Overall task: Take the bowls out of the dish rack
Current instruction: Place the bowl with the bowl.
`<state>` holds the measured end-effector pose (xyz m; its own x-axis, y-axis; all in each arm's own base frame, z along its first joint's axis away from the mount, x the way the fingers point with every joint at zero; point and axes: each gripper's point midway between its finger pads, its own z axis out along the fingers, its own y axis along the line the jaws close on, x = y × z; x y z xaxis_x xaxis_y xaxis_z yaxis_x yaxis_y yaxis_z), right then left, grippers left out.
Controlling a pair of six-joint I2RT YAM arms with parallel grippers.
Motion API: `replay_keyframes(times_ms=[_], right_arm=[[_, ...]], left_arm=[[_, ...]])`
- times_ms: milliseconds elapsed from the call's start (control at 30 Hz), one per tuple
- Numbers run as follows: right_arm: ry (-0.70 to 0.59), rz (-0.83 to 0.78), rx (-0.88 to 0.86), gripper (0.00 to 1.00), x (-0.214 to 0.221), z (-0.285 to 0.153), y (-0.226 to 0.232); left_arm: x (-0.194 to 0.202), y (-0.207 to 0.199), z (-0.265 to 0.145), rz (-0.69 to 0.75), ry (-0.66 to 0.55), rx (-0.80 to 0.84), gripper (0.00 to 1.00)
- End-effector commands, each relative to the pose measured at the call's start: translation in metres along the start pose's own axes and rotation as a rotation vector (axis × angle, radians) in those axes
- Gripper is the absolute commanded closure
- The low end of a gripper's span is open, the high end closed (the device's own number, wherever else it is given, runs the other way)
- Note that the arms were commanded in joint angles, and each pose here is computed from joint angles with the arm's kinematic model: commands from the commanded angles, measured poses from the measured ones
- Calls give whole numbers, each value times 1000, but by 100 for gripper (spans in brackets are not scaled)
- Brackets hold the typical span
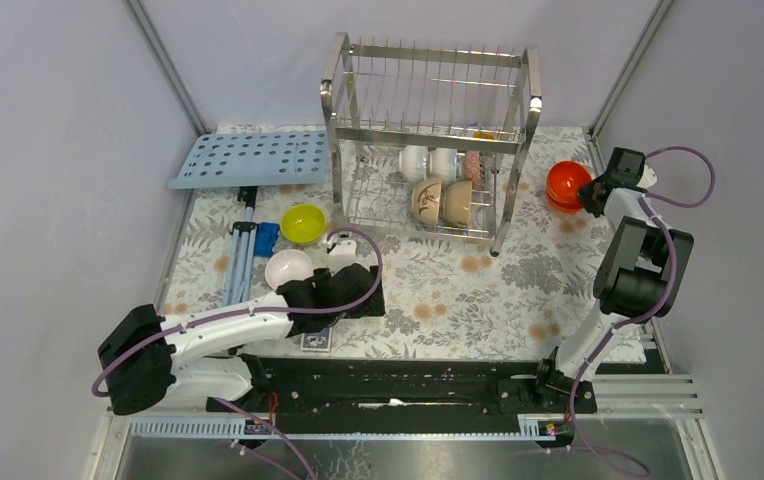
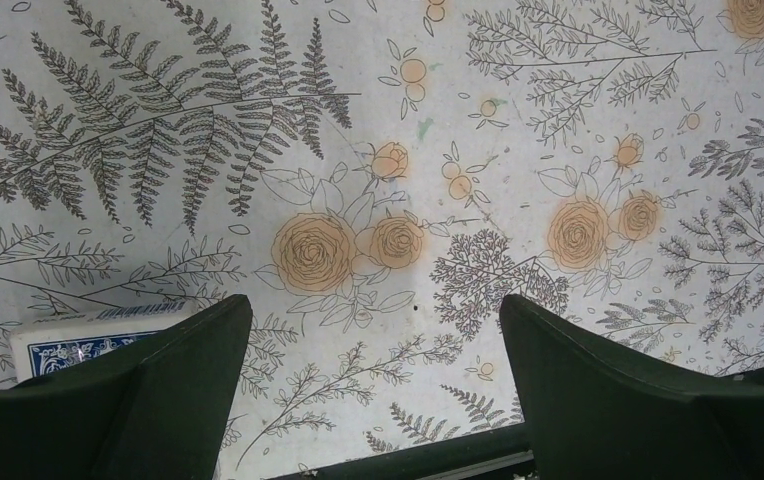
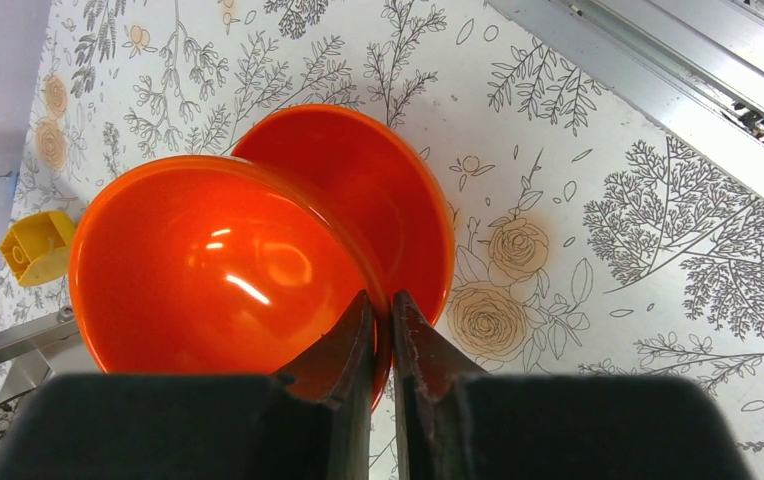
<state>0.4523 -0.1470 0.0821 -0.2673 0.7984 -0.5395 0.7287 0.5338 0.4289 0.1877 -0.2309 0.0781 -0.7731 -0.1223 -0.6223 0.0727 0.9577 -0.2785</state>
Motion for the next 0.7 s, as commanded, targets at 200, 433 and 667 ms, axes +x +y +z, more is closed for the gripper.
replay_keyframes(times_ms=[200,433,667], right_arm=[[-31,-8,-28,100,-12,6,8],[-24,-3,-29,100,-10,7,8],[-17,1,-34,100,-9,5,9]], left_arm=[[-15,-19,0,-21,-25,48,1],[-16,-17,-2,-31,-31,47,1],[-16,-16,-4,-35,-34,50,1]])
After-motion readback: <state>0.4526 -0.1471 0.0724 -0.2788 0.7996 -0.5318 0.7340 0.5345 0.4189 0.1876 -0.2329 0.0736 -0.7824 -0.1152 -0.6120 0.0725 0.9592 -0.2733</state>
